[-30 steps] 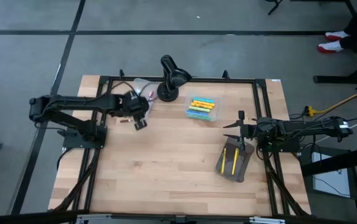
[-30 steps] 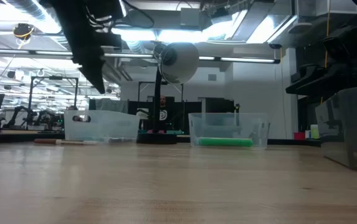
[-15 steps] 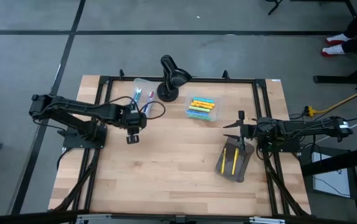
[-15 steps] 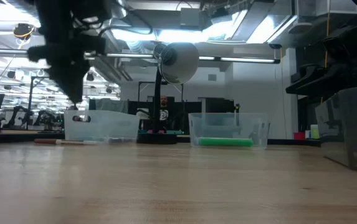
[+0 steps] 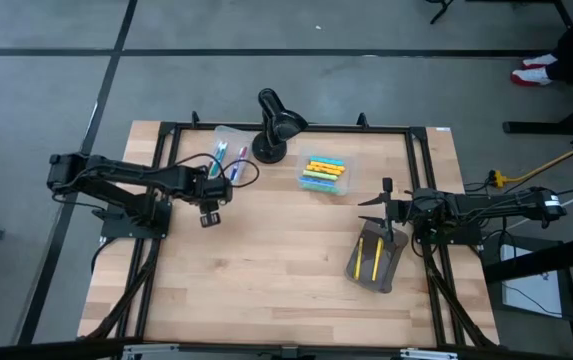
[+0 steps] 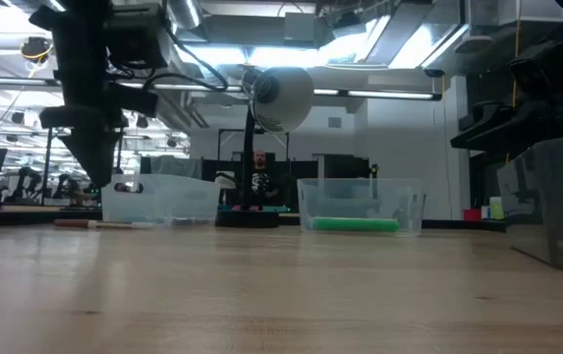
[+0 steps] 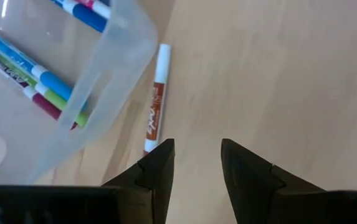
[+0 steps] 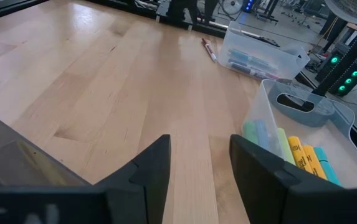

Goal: Pick & Place Markers
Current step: Put the brown marker pen into the left transparent bin

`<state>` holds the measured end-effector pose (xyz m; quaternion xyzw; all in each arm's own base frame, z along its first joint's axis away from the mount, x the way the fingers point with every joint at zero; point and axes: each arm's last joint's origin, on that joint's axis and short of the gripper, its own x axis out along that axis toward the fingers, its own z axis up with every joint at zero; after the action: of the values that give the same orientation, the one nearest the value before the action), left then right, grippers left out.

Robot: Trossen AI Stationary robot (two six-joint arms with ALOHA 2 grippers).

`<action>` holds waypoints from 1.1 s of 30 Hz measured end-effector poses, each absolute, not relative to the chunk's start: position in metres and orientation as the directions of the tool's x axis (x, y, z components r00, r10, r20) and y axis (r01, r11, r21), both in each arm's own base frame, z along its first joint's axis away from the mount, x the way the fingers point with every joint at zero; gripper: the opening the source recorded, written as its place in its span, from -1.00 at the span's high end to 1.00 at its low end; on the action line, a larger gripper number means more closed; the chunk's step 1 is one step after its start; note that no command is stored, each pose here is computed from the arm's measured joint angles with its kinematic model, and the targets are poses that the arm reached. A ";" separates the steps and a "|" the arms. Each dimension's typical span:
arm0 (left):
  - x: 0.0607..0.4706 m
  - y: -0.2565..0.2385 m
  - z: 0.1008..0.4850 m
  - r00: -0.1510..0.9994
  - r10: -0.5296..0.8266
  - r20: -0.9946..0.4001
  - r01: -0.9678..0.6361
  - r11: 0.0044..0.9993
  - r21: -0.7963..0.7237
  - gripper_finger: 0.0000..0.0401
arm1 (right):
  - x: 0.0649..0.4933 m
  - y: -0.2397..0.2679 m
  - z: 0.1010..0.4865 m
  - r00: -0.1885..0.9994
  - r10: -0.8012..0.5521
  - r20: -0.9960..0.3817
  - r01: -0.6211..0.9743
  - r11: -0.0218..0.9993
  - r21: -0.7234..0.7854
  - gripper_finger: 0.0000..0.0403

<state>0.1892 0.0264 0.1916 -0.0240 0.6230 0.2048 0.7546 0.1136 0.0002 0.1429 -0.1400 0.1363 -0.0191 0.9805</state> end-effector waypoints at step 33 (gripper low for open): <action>0.185 0.053 0.167 0.054 0.310 -0.949 -0.642 0.739 0.205 0.43 | 0.114 0.000 0.143 0.962 -0.076 -0.262 -0.001 0.960 -0.280 0.19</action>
<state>0.1852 0.0532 0.1671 -0.1380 0.6013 0.3341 0.7125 0.1136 0.0002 0.1429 -0.1402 0.1363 -0.0191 0.9805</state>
